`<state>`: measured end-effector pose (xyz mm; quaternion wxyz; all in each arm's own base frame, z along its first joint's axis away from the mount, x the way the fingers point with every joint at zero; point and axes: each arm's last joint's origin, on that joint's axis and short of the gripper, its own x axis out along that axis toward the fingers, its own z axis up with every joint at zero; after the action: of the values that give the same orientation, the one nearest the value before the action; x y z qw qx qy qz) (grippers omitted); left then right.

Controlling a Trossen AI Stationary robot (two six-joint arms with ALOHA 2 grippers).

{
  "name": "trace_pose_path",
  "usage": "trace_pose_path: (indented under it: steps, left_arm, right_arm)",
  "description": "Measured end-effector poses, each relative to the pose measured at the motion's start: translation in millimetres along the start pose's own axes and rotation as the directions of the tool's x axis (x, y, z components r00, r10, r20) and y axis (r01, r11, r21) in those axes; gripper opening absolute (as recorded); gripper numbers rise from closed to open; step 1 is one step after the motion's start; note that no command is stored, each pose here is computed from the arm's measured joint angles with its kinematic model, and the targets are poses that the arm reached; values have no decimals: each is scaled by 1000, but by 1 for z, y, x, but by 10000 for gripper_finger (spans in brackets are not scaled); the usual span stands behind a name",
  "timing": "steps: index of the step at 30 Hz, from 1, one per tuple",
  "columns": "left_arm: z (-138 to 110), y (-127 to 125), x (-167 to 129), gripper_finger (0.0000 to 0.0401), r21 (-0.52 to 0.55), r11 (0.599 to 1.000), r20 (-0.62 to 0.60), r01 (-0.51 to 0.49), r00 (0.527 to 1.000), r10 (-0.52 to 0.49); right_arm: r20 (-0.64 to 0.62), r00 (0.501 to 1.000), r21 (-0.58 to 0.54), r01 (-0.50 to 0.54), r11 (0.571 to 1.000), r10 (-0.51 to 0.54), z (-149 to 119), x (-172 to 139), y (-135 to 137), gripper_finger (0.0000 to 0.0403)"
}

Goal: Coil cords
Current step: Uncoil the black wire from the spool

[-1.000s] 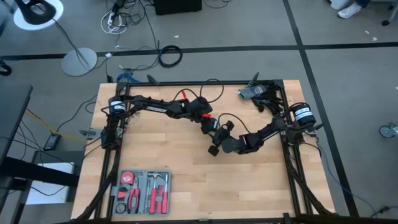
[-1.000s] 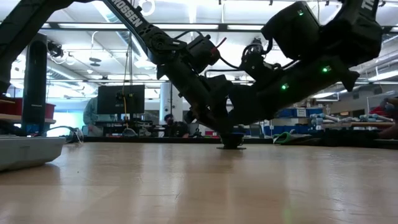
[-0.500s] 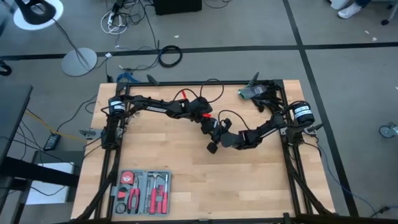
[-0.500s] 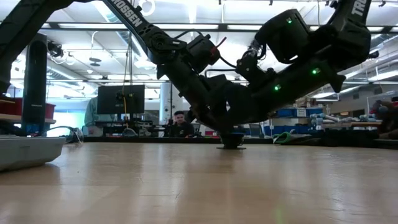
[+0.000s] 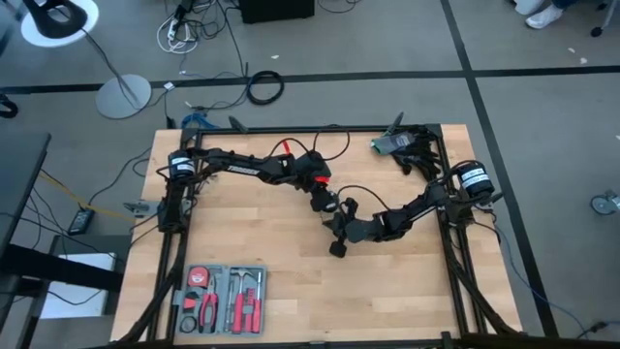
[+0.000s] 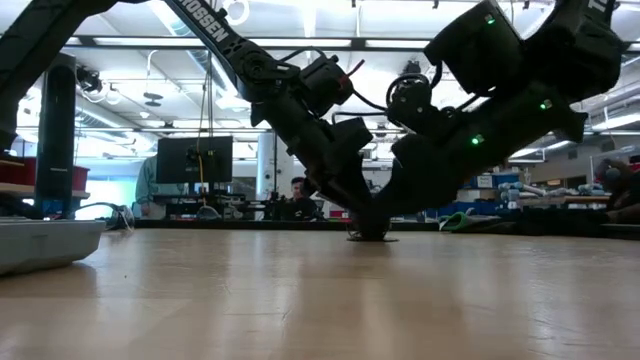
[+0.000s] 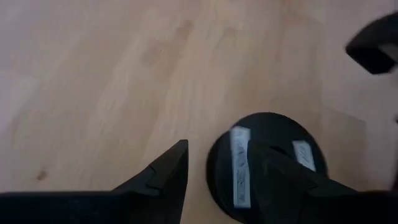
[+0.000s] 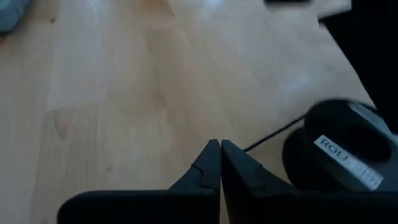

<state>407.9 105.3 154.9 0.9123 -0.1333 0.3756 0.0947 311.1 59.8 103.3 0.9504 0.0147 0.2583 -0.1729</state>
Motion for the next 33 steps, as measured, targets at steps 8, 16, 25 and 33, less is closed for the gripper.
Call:
trace_pose_path:
  steps: [8, 16, 25, 33]
  left_arm:
    - [0, -3, -2, 168, 6, 995, -17, 96, 995, -96]
    - [-5, -13, -1, 168, 76, 995, -51, 70, 997, -66]
    - [-9, -25, -1, 168, 149, 989, -65, -23, 997, 33]
    - [-8, -25, -1, 168, 146, 989, -57, -29, 998, 38]
  right_arm:
    - [-43, 999, 9, -5, 1000, 5, 4, -12, 1, 1]
    - [-41, 999, 13, 1, 1000, 0, 5, -12, 0, 1]
    - [-41, 999, 22, 1, 1000, 0, 5, -12, 0, 0]
    - [-38, 999, 25, 0, 1000, 1, 5, -12, 0, 0]
